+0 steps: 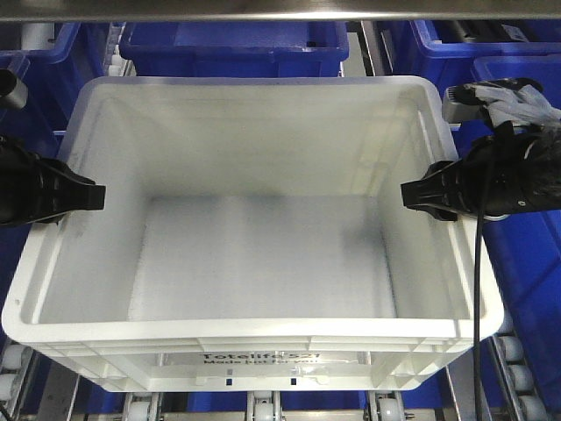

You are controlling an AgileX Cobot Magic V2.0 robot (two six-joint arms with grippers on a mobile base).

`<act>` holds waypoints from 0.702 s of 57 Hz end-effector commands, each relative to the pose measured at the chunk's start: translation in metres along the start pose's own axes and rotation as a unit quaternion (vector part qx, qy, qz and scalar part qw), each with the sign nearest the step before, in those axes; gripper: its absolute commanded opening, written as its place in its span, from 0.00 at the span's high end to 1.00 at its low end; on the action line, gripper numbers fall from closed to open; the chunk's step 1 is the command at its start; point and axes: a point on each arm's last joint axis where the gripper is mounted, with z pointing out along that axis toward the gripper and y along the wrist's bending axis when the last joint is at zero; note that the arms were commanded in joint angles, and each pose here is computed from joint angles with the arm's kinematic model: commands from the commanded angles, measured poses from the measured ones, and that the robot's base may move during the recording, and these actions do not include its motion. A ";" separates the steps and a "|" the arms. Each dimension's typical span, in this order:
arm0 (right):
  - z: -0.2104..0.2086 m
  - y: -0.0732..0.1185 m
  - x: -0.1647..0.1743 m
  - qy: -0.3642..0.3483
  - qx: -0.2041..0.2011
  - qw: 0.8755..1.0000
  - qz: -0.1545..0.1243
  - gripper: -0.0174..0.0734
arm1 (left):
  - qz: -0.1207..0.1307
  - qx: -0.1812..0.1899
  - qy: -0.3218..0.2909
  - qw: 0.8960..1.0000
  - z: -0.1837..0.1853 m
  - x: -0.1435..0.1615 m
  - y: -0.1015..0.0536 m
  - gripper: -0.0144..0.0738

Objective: Move bin from left to right shelf
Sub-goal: 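Lower the white tote onto the roller shelf between the blue bins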

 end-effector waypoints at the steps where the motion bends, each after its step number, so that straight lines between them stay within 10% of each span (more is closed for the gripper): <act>1: -0.018 0.003 -0.022 -0.092 0.001 0.996 0.006 0.61 | 0.031 0.005 -0.097 0.995 -0.017 -0.022 -0.006 0.62; 23: -0.019 0.003 -0.023 -0.100 0.005 0.995 0.003 0.19 | 0.034 0.003 -0.104 0.994 -0.017 -0.023 -0.005 0.40; 40: -0.020 0.002 -0.025 -0.107 0.009 0.994 -0.001 0.16 | 0.042 -0.003 -0.104 0.994 -0.018 -0.023 -0.005 0.40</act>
